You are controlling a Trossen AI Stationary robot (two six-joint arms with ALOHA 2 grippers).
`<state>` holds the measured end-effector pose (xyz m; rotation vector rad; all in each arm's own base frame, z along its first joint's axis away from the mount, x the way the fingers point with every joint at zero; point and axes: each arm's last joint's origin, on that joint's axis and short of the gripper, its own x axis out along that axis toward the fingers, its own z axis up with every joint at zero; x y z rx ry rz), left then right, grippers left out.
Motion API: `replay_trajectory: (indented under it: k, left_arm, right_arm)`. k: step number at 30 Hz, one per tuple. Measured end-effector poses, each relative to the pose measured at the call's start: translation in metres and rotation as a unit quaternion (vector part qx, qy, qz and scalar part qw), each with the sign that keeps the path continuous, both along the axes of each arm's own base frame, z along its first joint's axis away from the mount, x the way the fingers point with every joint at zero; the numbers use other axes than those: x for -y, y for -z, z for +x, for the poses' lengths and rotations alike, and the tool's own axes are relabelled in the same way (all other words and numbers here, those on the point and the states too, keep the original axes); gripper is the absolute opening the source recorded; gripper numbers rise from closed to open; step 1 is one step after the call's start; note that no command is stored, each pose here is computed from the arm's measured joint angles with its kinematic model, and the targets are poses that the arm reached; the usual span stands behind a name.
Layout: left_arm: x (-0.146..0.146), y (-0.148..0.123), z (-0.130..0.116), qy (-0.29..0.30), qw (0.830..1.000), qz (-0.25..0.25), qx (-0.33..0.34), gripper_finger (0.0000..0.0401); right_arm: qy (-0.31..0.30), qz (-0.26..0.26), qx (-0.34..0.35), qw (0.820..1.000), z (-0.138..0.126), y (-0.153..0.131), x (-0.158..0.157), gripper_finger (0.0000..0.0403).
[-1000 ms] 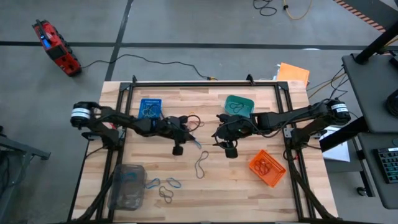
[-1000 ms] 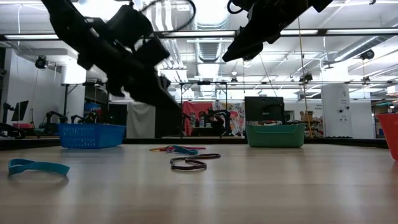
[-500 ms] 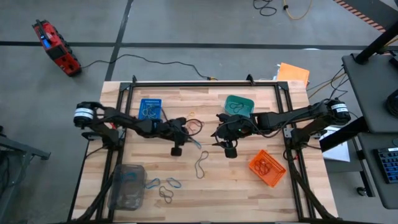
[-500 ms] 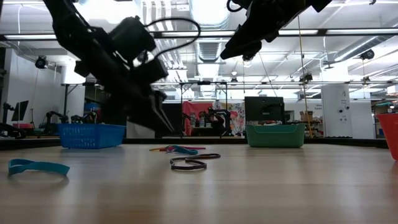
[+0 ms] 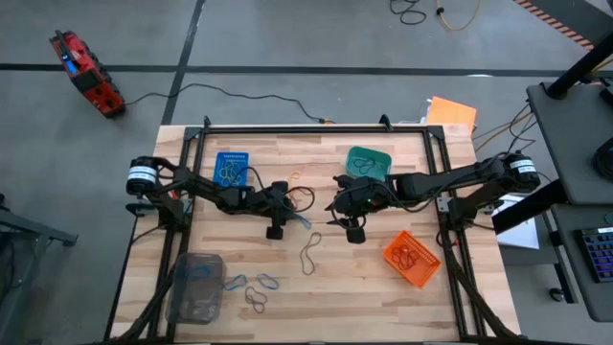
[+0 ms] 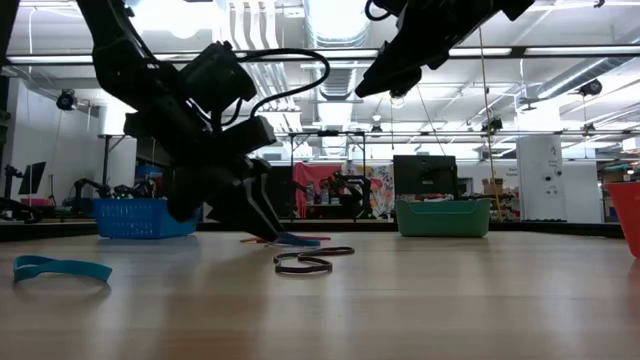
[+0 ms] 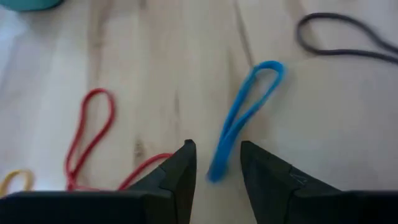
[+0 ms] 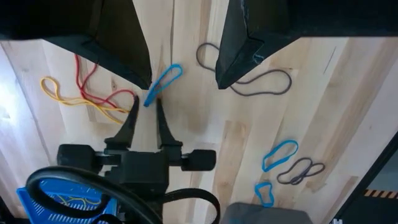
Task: Sort rubber bands into baskets
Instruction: Put the blue rubberband into the black bin
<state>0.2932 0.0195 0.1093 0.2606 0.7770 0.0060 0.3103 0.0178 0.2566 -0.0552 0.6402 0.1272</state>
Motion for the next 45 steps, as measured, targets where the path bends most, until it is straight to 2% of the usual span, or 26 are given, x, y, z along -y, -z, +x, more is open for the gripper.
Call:
replay_trajectory:
  k: [4,16,19,25,32,39,45]
  left_arm:
    - [0.002,0.000,0.000,0.017,1.000,-0.019,0.001,0.0107]
    - [-0.006,0.002,-0.002,0.010,1.000,-0.009,-0.014,0.0103]
    - [-0.006,0.002,-0.002,0.014,1.000,-0.005,-0.015,0.0082]
    - [-0.006,0.002,-0.003,0.013,1.000,-0.004,-0.017,0.0008]
    - [-0.005,0.001,-0.002,0.008,1.000,-0.011,-0.011,0.0001]
    - [0.009,-0.020,-0.004,0.030,0.999,-0.016,0.023,0.0000]
    - [0.016,-0.046,-0.018,0.028,0.999,-0.005,0.017,0.0000]
  right_arm:
    - [0.000,0.000,-0.003,1.000,-0.001,0.002,0.000,0.0176]
    - [0.000,-0.001,0.012,1.000,-0.001,0.008,0.000,0.0178]
    - [-0.001,-0.001,0.007,1.000,-0.002,0.011,0.000,0.0178]
    - [0.000,-0.001,0.004,1.000,-0.003,0.013,0.000,0.0176]
    - [0.000,-0.001,0.004,1.000,-0.003,0.013,0.000,0.0178]
    - [0.000,-0.001,0.004,1.000,-0.003,0.013,0.000,0.0178]
    - [0.000,-0.001,0.004,1.000,-0.003,0.013,0.000,0.0174]
